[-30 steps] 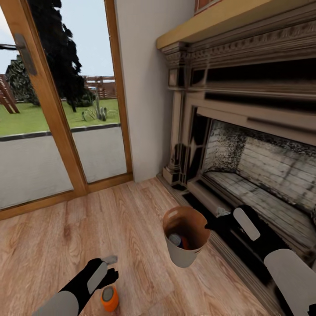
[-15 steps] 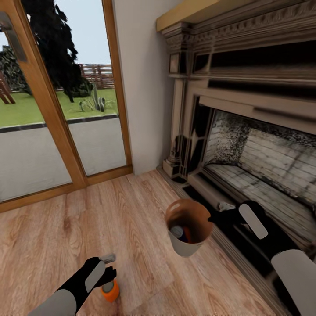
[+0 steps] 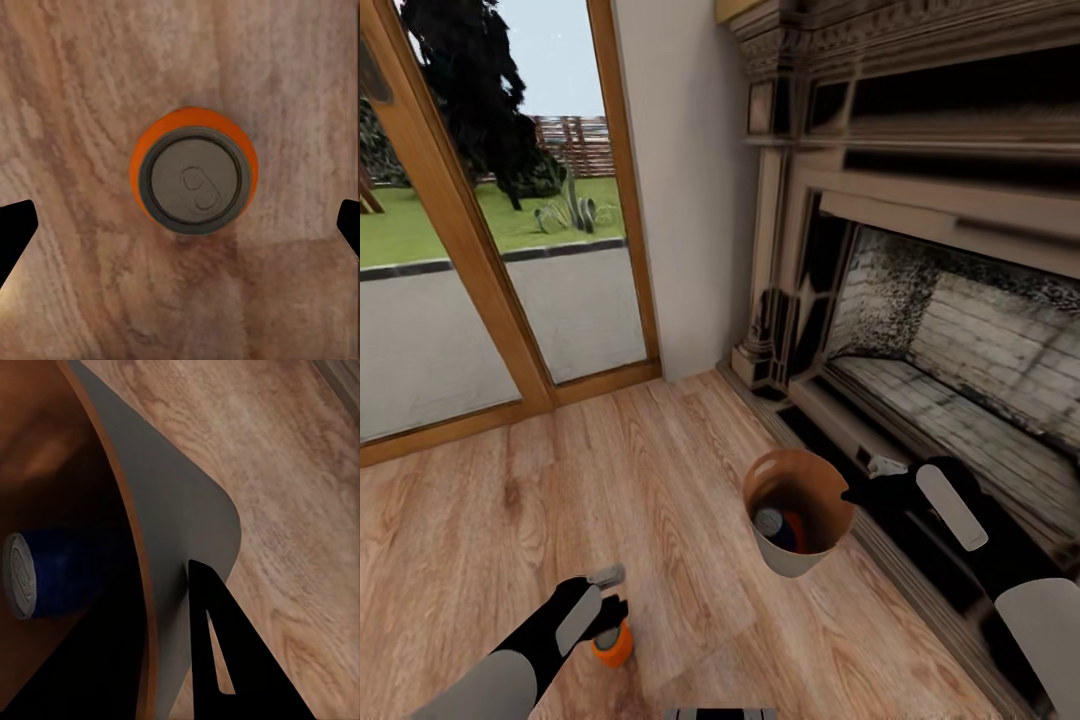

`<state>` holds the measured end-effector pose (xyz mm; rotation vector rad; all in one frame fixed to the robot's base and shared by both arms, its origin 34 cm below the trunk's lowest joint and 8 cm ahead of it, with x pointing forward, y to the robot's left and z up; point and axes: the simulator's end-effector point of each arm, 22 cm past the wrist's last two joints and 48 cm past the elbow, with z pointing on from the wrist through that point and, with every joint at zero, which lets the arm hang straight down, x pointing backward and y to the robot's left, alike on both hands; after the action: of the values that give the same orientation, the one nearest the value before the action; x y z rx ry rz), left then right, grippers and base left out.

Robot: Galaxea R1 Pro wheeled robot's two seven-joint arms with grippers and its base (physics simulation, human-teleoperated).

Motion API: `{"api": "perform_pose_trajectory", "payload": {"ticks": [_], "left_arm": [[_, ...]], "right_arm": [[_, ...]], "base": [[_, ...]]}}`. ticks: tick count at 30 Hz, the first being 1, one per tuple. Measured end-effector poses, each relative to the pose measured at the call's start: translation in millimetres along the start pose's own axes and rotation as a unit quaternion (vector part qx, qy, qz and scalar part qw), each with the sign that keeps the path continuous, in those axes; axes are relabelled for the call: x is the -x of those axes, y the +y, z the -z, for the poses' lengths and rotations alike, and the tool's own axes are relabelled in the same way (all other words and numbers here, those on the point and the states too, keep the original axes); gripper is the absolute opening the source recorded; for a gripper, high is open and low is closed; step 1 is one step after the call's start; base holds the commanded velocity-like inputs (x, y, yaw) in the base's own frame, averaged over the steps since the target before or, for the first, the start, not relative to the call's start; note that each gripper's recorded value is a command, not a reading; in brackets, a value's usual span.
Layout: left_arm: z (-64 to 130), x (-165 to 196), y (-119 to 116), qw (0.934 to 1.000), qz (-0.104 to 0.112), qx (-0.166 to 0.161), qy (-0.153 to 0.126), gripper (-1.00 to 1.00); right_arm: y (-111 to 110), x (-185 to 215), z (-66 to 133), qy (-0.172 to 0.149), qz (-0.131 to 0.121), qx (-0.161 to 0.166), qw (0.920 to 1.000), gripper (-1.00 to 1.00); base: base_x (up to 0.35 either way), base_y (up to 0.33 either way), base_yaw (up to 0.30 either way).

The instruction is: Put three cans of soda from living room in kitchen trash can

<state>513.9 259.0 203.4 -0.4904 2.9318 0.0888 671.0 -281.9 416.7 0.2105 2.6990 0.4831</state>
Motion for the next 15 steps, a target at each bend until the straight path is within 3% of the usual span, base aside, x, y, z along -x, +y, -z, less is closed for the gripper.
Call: {"api": "perform_pose_trajectory", "payload": {"ticks": [6, 15], "left_arm": [[-1.8, 21, -5, 1.0000, -0.001, -0.004, -0.008, 1.00], [-16.5, 11, -2, 1.0000, -0.001, 0.001, 0.007, 1.00]], "right_arm": [[-5, -7, -12.1, 0.011, -0.005, -0.001, 0.9999, -1.00], [-13, -19, -29.8, 0.028, -0.010, -0.005, 0.9995, -1.00]], "base": [[0.000, 0.000, 0.000], [0.000, 0.000, 0.000]]}}
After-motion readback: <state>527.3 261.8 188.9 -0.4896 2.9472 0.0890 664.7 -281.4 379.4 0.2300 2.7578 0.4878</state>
